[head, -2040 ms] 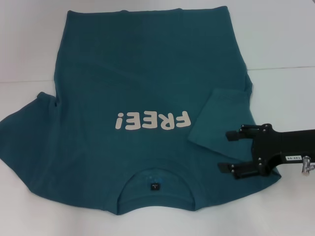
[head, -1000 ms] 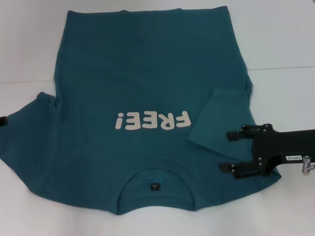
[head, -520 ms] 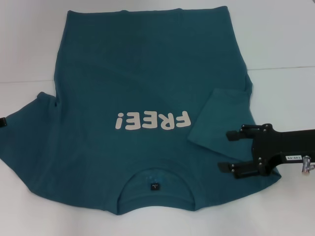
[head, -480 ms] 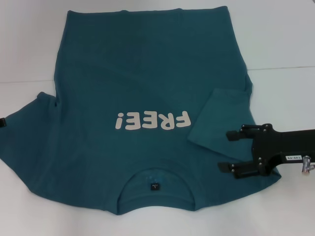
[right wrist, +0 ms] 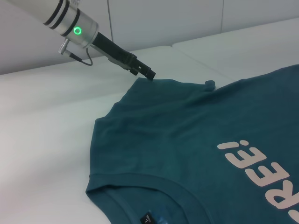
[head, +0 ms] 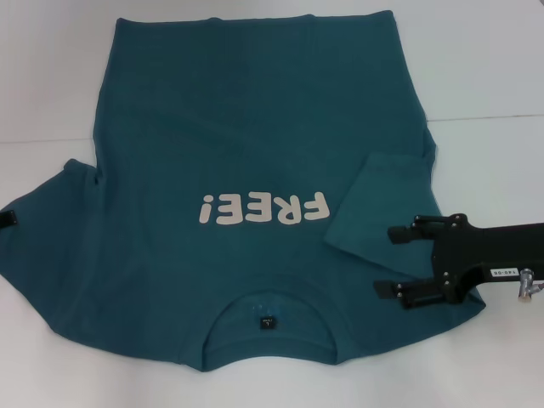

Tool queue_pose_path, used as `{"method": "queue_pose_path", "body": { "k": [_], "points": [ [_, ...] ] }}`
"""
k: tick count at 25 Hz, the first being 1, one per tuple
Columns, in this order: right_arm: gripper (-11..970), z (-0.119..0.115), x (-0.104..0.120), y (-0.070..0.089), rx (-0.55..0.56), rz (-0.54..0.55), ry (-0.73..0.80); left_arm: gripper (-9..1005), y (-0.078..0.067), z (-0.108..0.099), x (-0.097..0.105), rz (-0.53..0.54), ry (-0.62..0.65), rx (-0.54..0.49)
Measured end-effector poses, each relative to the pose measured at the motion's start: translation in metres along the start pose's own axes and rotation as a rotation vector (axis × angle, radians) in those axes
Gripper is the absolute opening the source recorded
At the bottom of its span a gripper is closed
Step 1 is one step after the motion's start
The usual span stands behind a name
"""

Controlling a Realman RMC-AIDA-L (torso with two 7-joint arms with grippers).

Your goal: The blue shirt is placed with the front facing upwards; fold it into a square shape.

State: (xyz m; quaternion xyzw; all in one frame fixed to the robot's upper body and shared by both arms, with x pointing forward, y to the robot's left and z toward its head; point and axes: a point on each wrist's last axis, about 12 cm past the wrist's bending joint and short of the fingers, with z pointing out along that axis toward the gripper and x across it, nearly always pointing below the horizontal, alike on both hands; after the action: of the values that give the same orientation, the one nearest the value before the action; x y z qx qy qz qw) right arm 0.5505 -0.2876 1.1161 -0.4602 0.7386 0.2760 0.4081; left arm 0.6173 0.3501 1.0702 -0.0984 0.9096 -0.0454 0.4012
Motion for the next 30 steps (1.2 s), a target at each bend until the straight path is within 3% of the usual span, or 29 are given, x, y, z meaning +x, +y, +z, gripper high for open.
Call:
{"method": "queue_pose_path", "body": {
  "k": [9, 30],
  "points": [
    [925, 0.0002, -0.0001, -0.0002, -0.001, -0.001, 0.003, 861, -0.0041, 0.0061, -0.0004, 0.008, -0.002, -0.008],
    [924, 0.0009, -0.0018, -0.001, -0.001, -0.006, 0.002, 867, 0.0022, 0.0083, 0.0048, 0.004, 0.005, -0.03]
  ]
}}
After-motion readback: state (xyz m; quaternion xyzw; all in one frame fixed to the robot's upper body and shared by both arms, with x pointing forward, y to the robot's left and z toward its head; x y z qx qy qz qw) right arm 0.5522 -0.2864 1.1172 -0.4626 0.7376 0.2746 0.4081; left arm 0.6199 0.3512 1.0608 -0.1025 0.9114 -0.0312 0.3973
